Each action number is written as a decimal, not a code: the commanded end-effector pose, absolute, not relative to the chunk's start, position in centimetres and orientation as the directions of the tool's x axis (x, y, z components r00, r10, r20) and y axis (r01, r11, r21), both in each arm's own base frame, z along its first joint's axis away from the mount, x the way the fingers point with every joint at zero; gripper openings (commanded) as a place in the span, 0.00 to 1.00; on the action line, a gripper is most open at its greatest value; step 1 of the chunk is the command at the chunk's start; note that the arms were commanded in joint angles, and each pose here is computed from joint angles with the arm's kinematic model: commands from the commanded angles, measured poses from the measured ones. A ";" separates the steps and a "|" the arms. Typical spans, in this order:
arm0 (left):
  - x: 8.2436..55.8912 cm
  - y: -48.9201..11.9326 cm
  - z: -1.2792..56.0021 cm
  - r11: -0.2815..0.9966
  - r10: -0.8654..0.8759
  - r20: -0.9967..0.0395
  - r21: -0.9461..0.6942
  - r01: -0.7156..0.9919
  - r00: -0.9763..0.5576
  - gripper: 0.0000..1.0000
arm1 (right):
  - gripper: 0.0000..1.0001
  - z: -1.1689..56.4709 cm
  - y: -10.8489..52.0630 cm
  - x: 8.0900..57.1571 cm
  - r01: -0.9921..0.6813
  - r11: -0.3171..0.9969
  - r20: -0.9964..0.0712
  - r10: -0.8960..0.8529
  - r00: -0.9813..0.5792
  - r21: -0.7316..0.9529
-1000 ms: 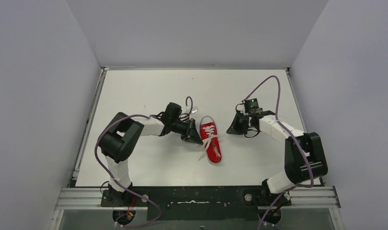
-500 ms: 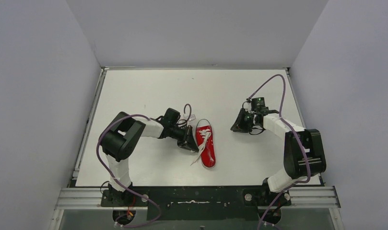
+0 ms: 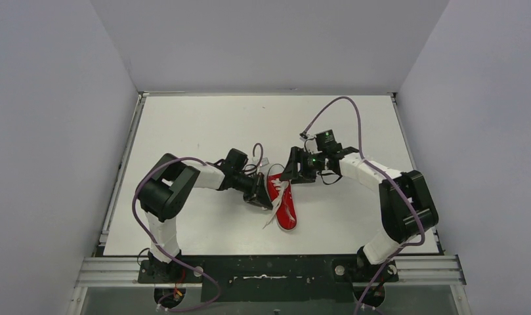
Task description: Tie the shoes
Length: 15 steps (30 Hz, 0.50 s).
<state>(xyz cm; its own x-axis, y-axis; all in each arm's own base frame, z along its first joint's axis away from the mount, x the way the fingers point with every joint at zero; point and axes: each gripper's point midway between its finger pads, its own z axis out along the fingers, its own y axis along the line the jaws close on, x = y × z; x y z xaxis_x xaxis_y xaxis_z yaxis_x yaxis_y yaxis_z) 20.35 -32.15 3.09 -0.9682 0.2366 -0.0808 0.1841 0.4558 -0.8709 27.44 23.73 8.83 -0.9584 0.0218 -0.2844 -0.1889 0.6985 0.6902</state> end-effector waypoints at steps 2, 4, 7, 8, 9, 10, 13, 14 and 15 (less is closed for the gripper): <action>20.7 -33.3 5.2 0.398 0.260 -0.143 -0.885 0.241 -0.955 0.00 | 0.52 9.1 26.0 29.0 -0.209 0.691 -0.309 0.021 -0.951 0.691; 20.8 -33.4 5.5 0.395 0.260 -0.152 -0.885 0.248 -0.954 0.00 | 0.51 8.5 25.9 28.7 -0.200 0.716 -0.299 0.012 -0.954 0.668; 20.9 -33.4 5.5 0.397 0.258 -0.153 -0.884 0.249 -0.954 0.00 | 0.38 8.0 25.8 28.5 -0.191 0.731 -0.296 0.015 -0.955 0.655; 20.8 -33.4 5.4 0.400 0.256 -0.150 -0.883 0.246 -0.955 0.00 | 0.29 7.8 25.7 28.6 -0.183 0.742 -0.294 0.020 -0.956 0.645; 20.8 -33.4 5.4 0.403 0.256 -0.151 -0.881 0.247 -0.955 0.00 | 0.18 7.6 25.3 28.7 -0.169 0.760 -0.294 0.030 -0.955 0.627; 20.7 -33.3 5.3 0.407 0.256 -0.148 -0.880 0.245 -0.955 0.00 | 0.11 7.5 24.6 28.9 -0.155 0.783 -0.301 0.043 -0.953 0.602; 20.3 -32.8 4.7 0.423 0.259 -0.130 -0.876 0.233 -0.957 0.00 | 0.00 7.2 22.4 29.5 -0.102 0.842 -0.318 0.086 -0.944 0.530; 20.2 -32.7 4.5 0.429 0.258 -0.125 -0.874 0.229 -0.958 0.00 | 0.00 7.1 21.6 29.7 -0.083 0.852 -0.321 0.102 -0.942 0.517; 20.0 -32.5 4.3 0.432 0.259 -0.121 -0.873 0.227 -0.958 0.00 | 0.00 7.0 20.9 29.8 -0.066 0.856 -0.319 0.119 -0.940 0.513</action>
